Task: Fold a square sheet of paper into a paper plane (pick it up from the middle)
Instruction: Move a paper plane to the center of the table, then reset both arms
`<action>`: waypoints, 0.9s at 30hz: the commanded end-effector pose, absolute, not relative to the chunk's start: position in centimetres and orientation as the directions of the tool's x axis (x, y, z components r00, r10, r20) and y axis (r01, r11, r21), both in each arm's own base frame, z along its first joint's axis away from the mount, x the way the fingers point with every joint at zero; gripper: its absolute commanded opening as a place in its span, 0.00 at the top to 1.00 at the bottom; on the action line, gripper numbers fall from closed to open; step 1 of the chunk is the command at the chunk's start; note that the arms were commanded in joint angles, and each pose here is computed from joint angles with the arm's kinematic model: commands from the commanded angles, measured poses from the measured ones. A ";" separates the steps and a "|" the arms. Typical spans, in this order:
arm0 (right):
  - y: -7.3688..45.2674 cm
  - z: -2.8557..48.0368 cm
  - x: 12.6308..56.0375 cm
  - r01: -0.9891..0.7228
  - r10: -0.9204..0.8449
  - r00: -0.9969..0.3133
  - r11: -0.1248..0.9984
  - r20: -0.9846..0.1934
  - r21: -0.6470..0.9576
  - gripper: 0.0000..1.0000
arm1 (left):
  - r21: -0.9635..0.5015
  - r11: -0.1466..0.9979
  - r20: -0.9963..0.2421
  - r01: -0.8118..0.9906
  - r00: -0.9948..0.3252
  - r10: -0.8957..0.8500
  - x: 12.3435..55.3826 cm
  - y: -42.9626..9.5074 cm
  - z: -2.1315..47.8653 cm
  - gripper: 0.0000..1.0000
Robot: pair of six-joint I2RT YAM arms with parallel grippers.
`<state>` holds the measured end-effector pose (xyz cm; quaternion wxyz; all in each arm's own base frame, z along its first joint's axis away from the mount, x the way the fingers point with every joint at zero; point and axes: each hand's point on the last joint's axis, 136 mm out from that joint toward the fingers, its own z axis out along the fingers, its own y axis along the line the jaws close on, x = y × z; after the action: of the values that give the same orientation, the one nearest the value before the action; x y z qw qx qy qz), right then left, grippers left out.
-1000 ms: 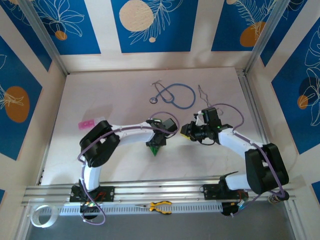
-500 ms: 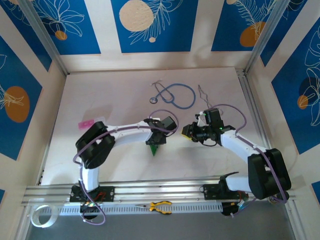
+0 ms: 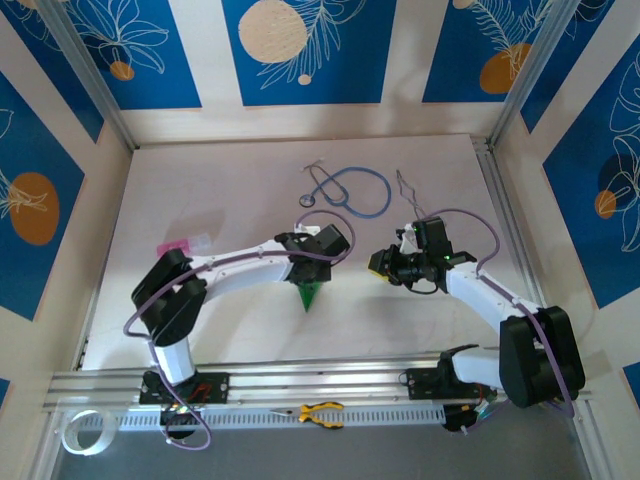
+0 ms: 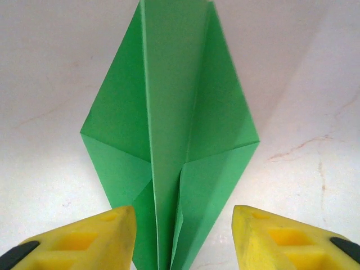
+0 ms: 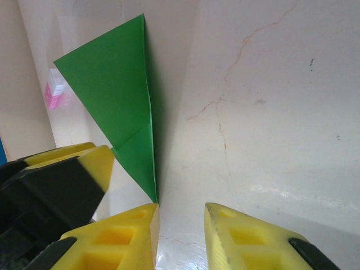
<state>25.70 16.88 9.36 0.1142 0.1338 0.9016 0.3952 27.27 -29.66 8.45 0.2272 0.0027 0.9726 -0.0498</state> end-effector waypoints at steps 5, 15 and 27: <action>16.3 10.4 26.4 0.130 0.332 -0.934 0.668 -0.136 0.733 0.71 | -0.171 0.977 -0.602 0.126 -0.798 -0.002 28.9 -28.5 15.0 0.45; 10.1 13.9 29.8 0.086 0.309 -0.831 0.893 -0.462 0.442 0.50 | -0.058 0.998 -0.720 0.034 -0.693 -0.018 30.8 -17.7 17.4 0.37; -0.3 13.5 38.1 0.150 0.169 -0.535 0.983 -0.828 0.104 0.37 | 0.110 0.978 -0.833 -0.180 -0.554 -0.009 33.2 -1.8 16.1 0.00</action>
<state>36.00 1.19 12.86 0.4134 0.1253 0.9007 0.0459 31.83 -3.08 15.58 0.4483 -0.0864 0.8870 0.0690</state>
